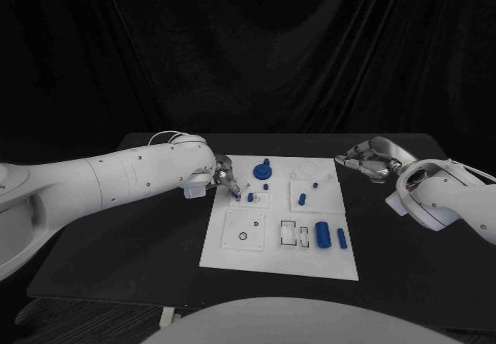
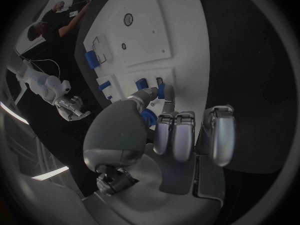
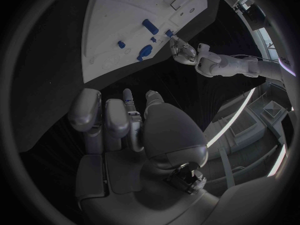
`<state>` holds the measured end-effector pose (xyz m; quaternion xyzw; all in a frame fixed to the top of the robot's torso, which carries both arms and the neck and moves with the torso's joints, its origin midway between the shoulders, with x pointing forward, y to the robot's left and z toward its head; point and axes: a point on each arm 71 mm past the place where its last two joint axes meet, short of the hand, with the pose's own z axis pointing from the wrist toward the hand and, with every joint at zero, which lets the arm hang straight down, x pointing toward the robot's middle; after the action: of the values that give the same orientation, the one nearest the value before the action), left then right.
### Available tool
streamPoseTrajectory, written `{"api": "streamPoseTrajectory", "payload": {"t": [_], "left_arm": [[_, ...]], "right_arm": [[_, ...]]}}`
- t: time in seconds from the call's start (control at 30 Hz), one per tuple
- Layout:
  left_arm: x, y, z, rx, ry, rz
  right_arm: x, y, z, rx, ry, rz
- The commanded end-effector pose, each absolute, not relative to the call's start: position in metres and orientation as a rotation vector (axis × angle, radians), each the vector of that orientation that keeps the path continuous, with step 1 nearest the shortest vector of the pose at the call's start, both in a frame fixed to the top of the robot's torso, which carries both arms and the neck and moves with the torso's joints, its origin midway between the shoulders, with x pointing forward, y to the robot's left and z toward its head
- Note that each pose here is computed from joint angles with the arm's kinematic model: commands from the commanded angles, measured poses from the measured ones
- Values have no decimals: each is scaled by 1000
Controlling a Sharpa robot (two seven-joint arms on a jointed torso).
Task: Assemble the parts on the task board
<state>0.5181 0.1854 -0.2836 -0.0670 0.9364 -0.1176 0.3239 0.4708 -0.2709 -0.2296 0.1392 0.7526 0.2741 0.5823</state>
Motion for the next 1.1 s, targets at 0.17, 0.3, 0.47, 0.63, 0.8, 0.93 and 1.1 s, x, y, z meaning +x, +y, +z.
{"api": "streamPoseTrajectory", "payload": {"t": [0.17,0.3,0.47,0.63,0.8,0.93,1.1], "left_arm": [[516,180,-287,-169,2467,-334],[515,181,-287,-168,2471,-333],[514,181,-288,-166,2474,-332],[513,181,-288,-167,2476,-331],[513,181,-289,-166,2481,-328],[511,182,-291,-167,2486,-325],[510,184,-292,-169,2492,-320]], "right_arm": [[470,-270,-231,324,1769,642],[470,-270,-231,324,1770,640],[470,-271,-231,325,1771,639],[470,-271,-231,325,1771,638],[470,-271,-231,326,1772,638],[470,-271,-232,326,1773,637],[470,-271,-232,327,1774,635]]}}
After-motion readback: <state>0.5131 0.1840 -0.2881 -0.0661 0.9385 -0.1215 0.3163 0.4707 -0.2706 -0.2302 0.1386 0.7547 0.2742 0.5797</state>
